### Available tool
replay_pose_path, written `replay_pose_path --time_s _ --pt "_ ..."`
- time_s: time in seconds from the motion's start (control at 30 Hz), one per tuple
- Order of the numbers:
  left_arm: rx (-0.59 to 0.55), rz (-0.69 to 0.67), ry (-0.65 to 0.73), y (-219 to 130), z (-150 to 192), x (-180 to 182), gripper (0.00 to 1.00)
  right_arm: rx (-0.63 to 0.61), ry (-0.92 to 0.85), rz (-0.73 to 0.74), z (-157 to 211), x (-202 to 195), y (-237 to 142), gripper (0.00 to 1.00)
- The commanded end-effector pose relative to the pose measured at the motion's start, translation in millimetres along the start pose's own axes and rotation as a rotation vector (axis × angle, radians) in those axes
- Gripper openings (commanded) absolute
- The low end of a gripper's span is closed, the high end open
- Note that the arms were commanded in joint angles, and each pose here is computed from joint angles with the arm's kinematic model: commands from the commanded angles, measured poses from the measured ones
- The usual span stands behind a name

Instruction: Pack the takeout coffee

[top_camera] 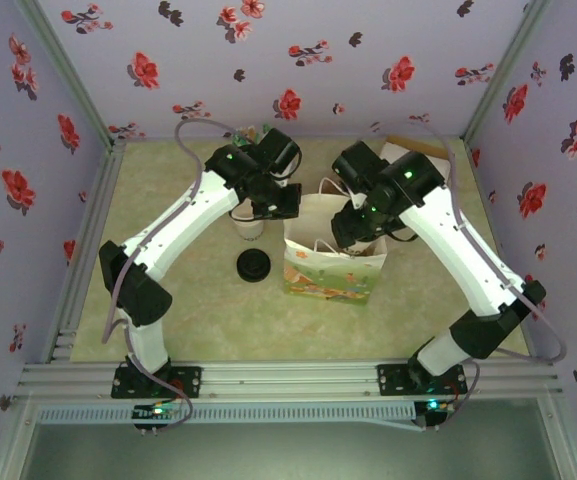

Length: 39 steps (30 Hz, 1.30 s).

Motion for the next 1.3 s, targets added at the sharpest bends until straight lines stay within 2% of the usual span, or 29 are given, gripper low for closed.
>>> replay_pose_path --time_s 0.0,0.57,0.77,1.03,1.27 --pt "0.048 0.004 0.033 2 8 1 0.00 0.027 -0.016 -0.007 3 1 8 0.72" --pt "0.061 0.043 0.069 3 10 -7 0.00 0.130 -0.052 0.109 -12 1 45 0.71" --pt "0.063 0.036 0.070 5 11 -5 0.00 0.126 -0.015 0.122 -1 -11 38 0.71" --pt "0.056 0.008 0.043 5 8 -3 0.00 0.122 -0.047 0.085 15 -5 33 0.71" --pt "0.050 0.011 0.045 2 7 -3 0.00 0.170 -0.074 0.095 22 0 58 0.72"
Point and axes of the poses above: each hand's point on the last joint's axis, 136 mm out from that joint toward the fingers, its own y axis out along the fingers, its own x axis along the line the jaws close on, z = x × y, the point moved 10 cm from there along -y, back along the fingers, and after that the axes turned 10 degrees about -y, right-handed, at the moved point
